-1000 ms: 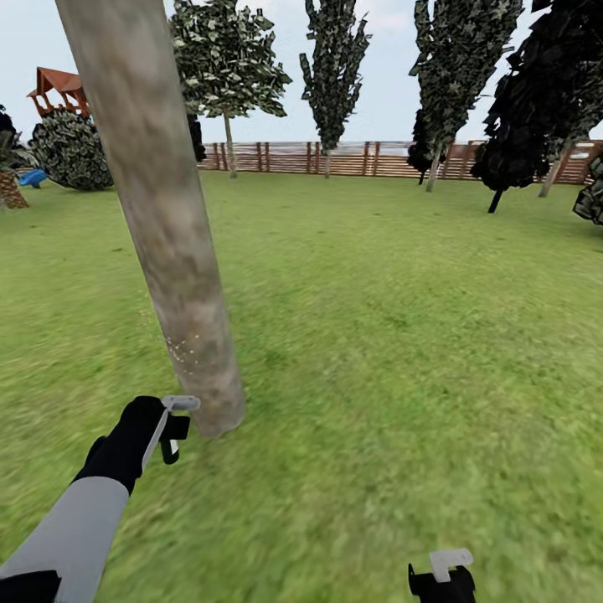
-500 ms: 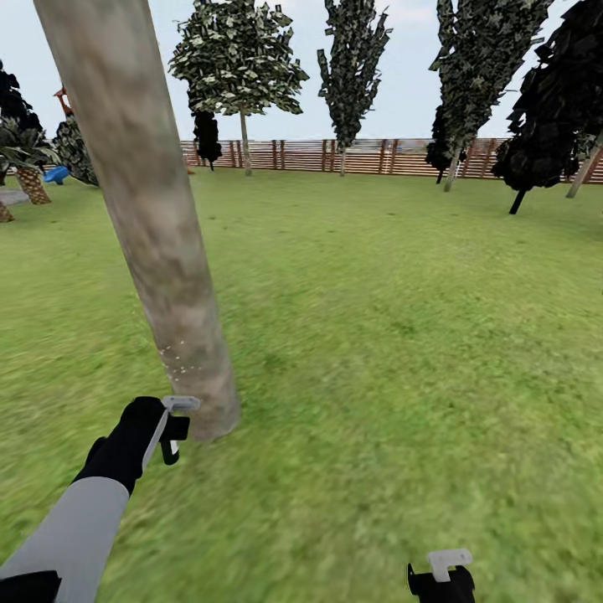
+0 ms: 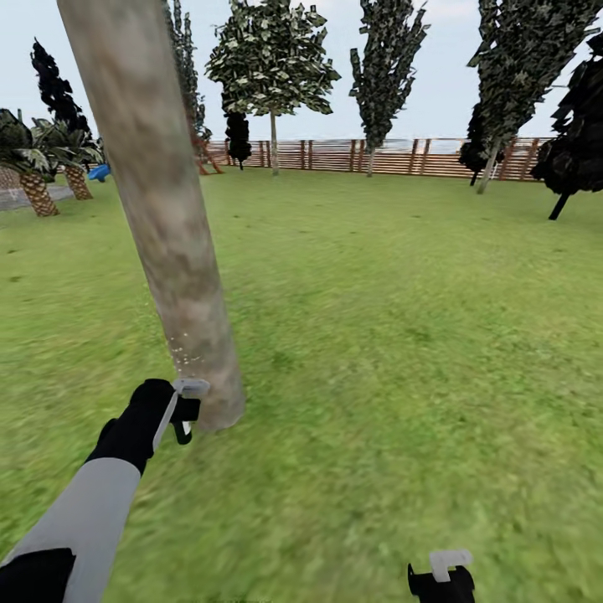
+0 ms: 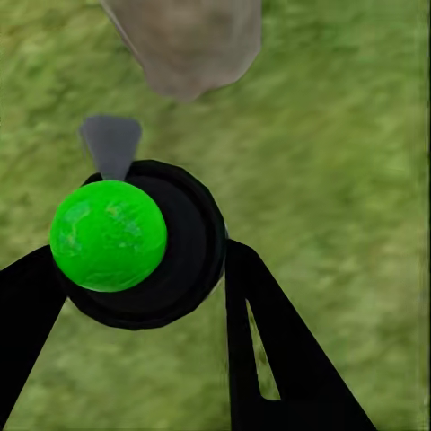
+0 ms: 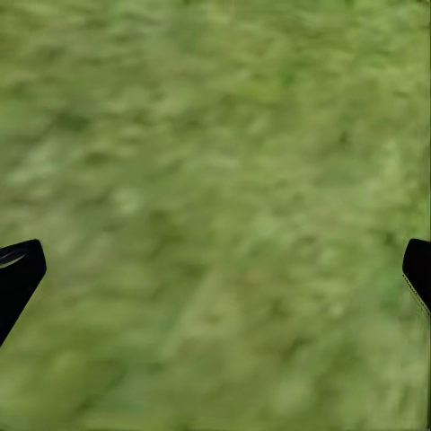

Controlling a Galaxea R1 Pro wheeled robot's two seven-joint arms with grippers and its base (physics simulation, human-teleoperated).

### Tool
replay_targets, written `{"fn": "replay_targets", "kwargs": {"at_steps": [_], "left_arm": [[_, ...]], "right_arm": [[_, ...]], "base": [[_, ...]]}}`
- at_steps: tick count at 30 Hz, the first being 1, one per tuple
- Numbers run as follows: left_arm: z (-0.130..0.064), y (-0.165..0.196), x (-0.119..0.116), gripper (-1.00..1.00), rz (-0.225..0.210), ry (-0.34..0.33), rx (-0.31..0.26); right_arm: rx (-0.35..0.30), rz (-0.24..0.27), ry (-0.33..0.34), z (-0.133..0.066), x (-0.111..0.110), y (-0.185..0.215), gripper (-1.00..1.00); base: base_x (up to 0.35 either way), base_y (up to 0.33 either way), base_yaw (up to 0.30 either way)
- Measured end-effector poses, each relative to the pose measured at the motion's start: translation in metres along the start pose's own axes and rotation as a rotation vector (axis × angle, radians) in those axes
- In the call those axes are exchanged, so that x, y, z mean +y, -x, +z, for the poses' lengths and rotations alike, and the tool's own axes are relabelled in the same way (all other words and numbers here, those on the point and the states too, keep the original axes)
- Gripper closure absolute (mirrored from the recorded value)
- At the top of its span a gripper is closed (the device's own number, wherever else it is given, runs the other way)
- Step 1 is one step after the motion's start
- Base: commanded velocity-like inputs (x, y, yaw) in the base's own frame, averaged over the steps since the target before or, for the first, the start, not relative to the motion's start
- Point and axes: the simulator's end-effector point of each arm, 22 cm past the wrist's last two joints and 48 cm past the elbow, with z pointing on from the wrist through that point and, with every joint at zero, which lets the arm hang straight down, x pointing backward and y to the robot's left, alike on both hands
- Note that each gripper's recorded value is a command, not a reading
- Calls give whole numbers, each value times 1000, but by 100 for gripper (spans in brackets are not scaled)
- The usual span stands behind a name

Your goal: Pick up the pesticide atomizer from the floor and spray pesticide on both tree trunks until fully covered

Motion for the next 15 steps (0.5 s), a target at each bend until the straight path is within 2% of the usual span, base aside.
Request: {"fn": "replay_targets", "kwargs": {"at_steps": [4, 11, 15], "left_arm": [[-11, 29, -11, 100, 3, -12, -39], [-14, 36, -3, 100, -2, -1, -48], [-28, 65, -9, 100, -4, -12, -92]], "right_arm": [[0, 0, 0, 0, 0, 0, -100], [1, 0, 1, 0, 0, 0, -100], [0, 0, 0, 0, 0, 0, -100]], "base": [[-1, -275, 277], [-141, -245, 276], [161, -168, 276]]}}
